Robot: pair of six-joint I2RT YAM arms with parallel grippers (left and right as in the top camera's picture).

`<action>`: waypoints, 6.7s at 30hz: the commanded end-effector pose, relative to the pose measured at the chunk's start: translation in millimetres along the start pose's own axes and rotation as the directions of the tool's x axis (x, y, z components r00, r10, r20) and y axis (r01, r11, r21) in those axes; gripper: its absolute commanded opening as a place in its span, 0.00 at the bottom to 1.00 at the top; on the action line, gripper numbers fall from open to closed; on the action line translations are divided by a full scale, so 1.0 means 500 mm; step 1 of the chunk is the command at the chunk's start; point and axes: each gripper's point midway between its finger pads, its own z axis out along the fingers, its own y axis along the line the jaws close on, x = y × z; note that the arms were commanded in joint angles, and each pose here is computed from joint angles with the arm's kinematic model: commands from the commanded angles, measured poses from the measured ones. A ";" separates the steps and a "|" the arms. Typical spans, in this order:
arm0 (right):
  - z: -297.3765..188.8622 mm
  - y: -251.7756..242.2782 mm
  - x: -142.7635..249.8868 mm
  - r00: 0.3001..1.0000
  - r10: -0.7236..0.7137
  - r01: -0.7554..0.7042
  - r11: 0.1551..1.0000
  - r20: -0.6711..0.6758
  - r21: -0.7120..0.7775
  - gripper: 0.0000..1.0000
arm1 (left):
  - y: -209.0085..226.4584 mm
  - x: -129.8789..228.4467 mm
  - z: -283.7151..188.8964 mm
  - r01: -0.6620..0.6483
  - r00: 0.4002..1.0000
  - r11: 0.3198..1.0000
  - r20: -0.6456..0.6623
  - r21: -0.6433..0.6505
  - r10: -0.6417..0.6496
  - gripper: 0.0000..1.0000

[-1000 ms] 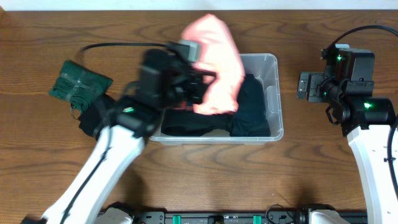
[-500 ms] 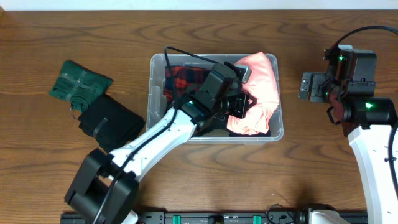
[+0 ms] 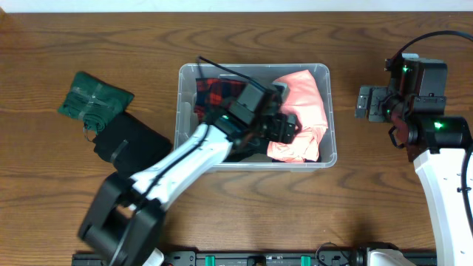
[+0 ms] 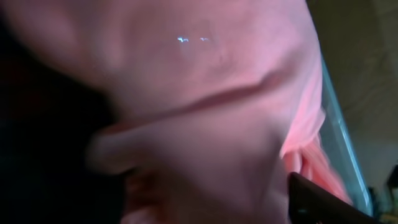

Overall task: Pack container
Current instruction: 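Carry the pink shirt into the bin's right side and release, then return the left gripper and grasp the black folded garment, then carry the black garment into the bin's middle and release, then move the left gripper to the green folded garment and grasp it, then carry the green garment into the bin's left side and release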

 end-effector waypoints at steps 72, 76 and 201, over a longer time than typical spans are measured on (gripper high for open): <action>-0.010 -0.010 -0.004 1.000 0.016 -0.017 1.000 0.015 0.015 0.99 | 0.412 0.031 -0.595 0.490 0.837 0.837 0.399 -0.243 -0.375 0.06; -0.010 -0.010 -0.004 1.000 0.016 -0.017 1.000 0.015 0.015 0.99 | 0.272 -0.031 -0.559 0.221 0.921 0.951 0.367 -0.215 -0.131 0.06; -0.009 0.004 0.013 1.000 -0.011 0.011 1.000 -0.021 -0.023 0.99 | 0.264 0.002 -0.391 -0.311 0.941 0.947 -0.169 -0.084 0.294 0.06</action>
